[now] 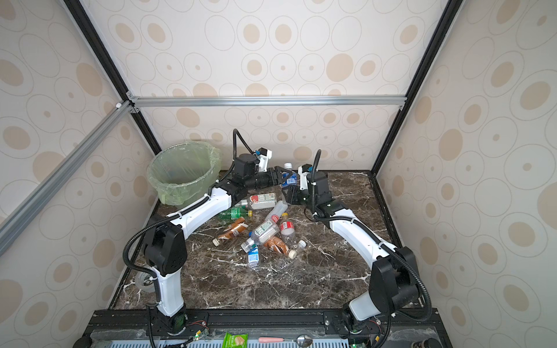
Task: Throw the plastic bottles in the bin
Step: Throw the plastic bottle into the trash bin.
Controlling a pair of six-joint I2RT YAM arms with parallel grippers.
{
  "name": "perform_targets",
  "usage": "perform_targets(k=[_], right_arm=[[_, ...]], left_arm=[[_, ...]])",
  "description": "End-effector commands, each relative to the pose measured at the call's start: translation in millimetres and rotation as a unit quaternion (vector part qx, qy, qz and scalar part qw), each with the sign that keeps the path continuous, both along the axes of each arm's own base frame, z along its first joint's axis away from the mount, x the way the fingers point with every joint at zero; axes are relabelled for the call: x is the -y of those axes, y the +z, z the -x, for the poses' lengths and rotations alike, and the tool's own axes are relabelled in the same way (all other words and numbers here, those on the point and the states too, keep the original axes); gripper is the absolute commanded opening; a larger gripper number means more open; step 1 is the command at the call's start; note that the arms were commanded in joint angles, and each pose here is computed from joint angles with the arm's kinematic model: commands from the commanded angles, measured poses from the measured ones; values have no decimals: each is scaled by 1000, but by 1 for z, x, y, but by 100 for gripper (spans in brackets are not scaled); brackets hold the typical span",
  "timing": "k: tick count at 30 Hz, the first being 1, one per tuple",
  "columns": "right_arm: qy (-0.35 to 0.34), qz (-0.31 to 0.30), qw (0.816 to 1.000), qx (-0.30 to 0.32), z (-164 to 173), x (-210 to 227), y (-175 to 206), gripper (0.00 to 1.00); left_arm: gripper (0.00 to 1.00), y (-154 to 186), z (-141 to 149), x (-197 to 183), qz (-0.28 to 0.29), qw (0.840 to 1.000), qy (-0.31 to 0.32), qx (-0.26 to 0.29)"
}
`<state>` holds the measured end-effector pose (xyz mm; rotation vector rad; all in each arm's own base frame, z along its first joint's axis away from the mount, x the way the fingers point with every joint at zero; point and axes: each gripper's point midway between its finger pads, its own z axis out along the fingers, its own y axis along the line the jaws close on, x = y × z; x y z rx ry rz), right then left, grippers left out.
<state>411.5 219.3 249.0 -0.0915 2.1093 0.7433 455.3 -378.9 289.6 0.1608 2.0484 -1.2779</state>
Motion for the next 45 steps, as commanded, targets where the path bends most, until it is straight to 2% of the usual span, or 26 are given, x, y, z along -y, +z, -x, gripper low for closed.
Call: perform_targets(k=[1,5,11,18,23,27,35,45], right_arm=[[-1,-14,1000,25,-1,-3,18,54],[-1,-13,1000,23,-2,-3,18,54],[2,-15,1000,26,0,-4,20,54],[3,-17,999,30,1,-4,23,54],[2,-16,999,30,1,-4,23,55],[3,-17,999,31,1,-4,24,55],[3,-14,999,32,3,-3,26,68],[1,1,999,38,15,5,23,83]], left_arm=[[65,-9,2,9,3,1000,-14,-4],[63,-9,4,11,7,1000,-19,-6],[72,-13,5,13,3,1000,-22,-12],[75,-12,5,14,3,1000,-23,-11],[66,-13,5,14,3,1000,-22,-11],[51,-12,6,15,6,1000,-27,-10],[50,-5,4,13,-11,1000,-23,5],[50,23,-24,-21,-46,998,22,39]])
